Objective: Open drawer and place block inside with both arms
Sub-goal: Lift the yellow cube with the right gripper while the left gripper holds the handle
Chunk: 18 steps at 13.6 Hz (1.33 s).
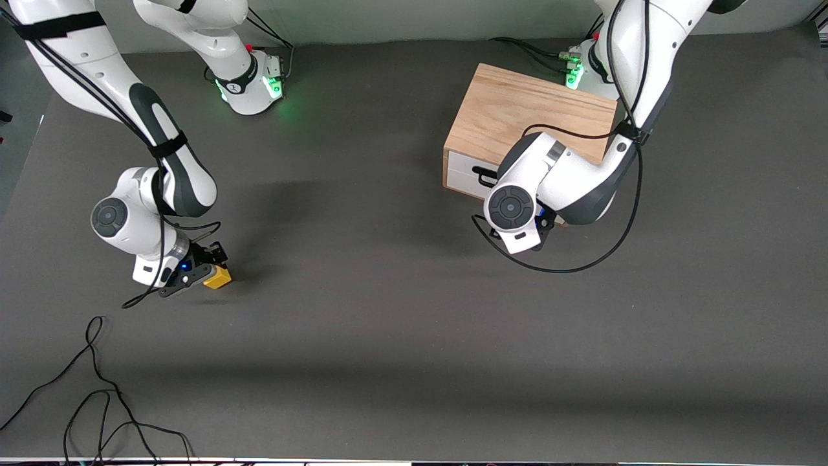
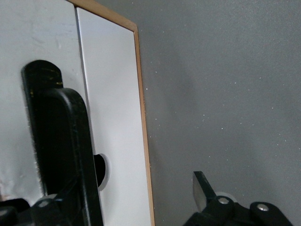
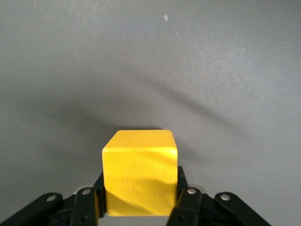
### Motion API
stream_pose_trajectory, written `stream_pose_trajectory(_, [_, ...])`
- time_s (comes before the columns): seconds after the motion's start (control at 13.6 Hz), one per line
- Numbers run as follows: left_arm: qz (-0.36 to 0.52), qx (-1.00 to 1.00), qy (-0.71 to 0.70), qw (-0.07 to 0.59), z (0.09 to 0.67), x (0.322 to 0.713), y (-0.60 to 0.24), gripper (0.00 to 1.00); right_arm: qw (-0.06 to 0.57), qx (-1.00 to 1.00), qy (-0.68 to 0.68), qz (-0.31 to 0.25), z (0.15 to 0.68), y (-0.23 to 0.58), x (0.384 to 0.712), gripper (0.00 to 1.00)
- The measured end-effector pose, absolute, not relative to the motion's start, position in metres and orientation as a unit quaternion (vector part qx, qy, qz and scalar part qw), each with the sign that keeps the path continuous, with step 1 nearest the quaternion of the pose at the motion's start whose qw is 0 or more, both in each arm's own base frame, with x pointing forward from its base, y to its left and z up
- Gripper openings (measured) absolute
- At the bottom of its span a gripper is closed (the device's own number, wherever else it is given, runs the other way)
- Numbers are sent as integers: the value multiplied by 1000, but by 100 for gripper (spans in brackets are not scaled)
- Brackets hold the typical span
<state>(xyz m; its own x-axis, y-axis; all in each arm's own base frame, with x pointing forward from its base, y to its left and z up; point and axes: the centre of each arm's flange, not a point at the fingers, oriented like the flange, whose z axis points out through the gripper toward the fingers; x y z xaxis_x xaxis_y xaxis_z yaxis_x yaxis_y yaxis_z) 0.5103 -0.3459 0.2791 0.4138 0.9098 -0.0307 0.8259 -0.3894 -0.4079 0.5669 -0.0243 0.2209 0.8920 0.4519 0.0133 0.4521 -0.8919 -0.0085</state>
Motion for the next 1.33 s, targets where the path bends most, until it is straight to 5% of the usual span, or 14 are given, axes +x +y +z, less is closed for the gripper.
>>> stream_pose_trajectory(0.44, [98,-833,-528,135,287,522,-352,100,11,-985,-174,-2,376,-23,587,55])
stream_pose_trajectory(0.96, [75,-836,-536,84,310,565,-363,100,16,-998,-66,12,555,-1,575,55])
stream_pose_trajectory(1.33, [78,-837,-536,81,299,572,-367,100,15,-1000,7,22,604,11,562,55])
